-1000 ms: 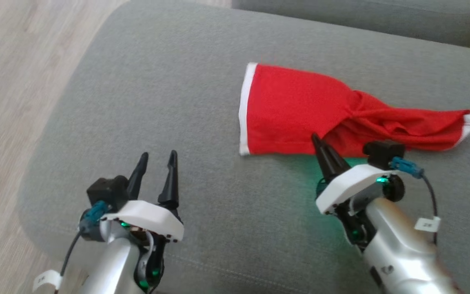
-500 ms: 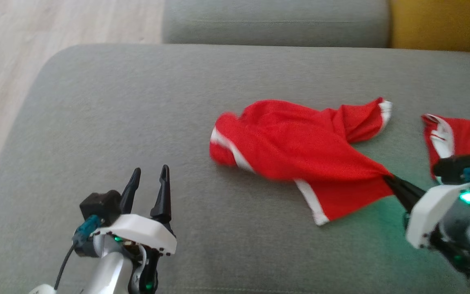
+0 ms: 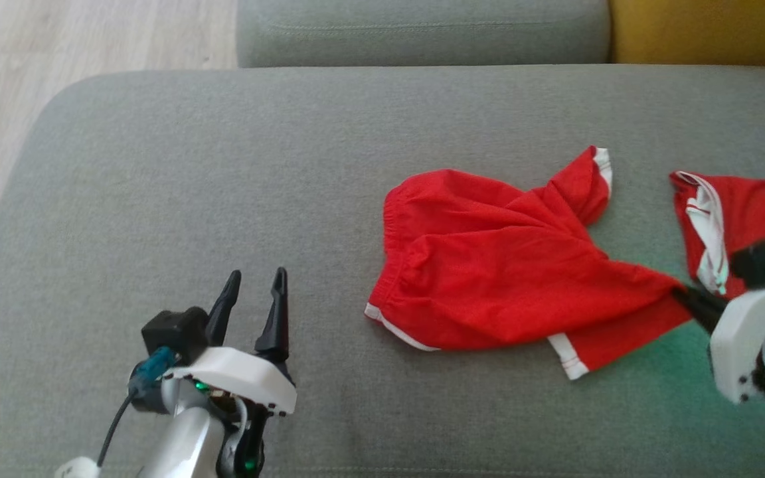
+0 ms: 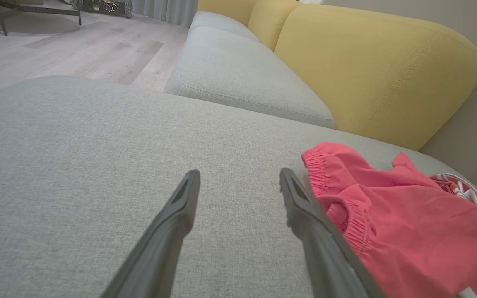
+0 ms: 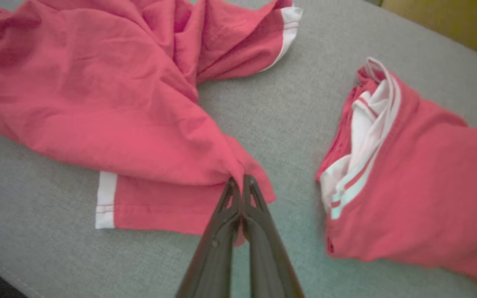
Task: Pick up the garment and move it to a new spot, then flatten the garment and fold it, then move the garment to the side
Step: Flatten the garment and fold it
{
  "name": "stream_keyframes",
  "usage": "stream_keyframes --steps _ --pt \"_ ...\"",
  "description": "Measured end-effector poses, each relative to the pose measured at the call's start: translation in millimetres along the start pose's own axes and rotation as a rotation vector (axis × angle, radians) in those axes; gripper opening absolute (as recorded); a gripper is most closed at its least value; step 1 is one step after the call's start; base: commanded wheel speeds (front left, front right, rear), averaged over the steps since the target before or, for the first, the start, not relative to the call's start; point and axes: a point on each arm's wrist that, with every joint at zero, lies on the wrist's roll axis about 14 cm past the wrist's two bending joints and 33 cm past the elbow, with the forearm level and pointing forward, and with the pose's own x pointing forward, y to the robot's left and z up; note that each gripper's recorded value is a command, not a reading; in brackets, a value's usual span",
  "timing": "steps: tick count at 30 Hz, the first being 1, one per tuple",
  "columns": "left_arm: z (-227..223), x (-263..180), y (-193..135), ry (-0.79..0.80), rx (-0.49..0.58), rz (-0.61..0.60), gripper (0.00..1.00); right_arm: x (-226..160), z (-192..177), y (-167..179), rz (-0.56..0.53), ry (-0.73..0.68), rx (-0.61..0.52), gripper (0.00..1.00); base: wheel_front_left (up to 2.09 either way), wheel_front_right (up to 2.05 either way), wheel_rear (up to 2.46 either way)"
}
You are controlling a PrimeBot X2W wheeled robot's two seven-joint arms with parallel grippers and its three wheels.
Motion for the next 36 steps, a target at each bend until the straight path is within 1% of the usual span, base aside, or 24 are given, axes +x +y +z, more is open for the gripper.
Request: stream_keyframes --steps 5,6,7,10,15,17,20,22,26,29,32,36 --pt "0.8 -0.1 3.8 -0.001 -0.006 0.012 1.0 10.2 12.6 -28.2 -0.066 0.016 -0.102 0.0 0.0 0.0 0.0" --pt "-0.1 -0.6 5.3 0.002 -0.009 0.017 1.0 12.7 14.4 -31.5 -0.073 0.01 -0.104 0.4 0.0 0.0 0.0" --pt "-1.1 -1.0 6.8 0.005 -0.013 0.022 1.0 15.3 16.9 -35.2 -0.083 -0.001 -0.116 1.0 0.0 0.0 0.0" --pt "-3.4 -1.3 8.7 0.012 -0.012 0.029 1.0 22.2 23.2 -42.7 -0.111 -0.027 -0.13 1.0 0.0 0.0 0.0" --pt "-2.7 0.5 4.9 0.01 -0.01 0.021 1.0 25.0 29.2 -45.4 -0.146 -0.107 -0.036 1.0 0.0 0.0 0.0" --pt "-1.1 1.6 1.6 0.005 -0.009 0.011 1.0 18.8 39.6 -53.6 -0.184 -0.185 0.016 1.0 0.0 0.0 0.0" --pt "2.6 2.7 -4.9 -0.006 -0.009 -0.008 1.0 4.7 61.5 -58.9 -0.226 -0.356 0.148 1.0 0.0 0.0 0.0" --pt "2.5 2.4 -10.8 -0.007 -0.009 -0.025 1.0 -3.5 59.9 -52.3 -0.235 -0.428 0.217 1.0 0.0 0.0 0.0" --pt "3.7 2.6 -21.5 -0.012 -0.017 -0.055 1.0 -23.6 40.2 -36.8 -0.286 -0.531 0.276 1.0 0.0 0.0 0.0" --pt "5.1 3.0 -29.3 -0.017 -0.022 -0.082 1.0 -35.9 30.3 -20.8 -0.321 -0.602 0.373 1.0 0.0 0.0 0.0" --pt "11.4 4.7 -41.6 -0.036 -0.028 -0.128 1.0 -43.3 21.0 0.9 -0.338 -0.631 0.423 1.0 0.0 0.0 0.0" --pt "11.3 7.3 -48.0 -0.036 -0.031 -0.15 1.0 -42.2 3.7 29.7 -0.326 -0.596 0.457 1.0 0.0 0.0 0.0"
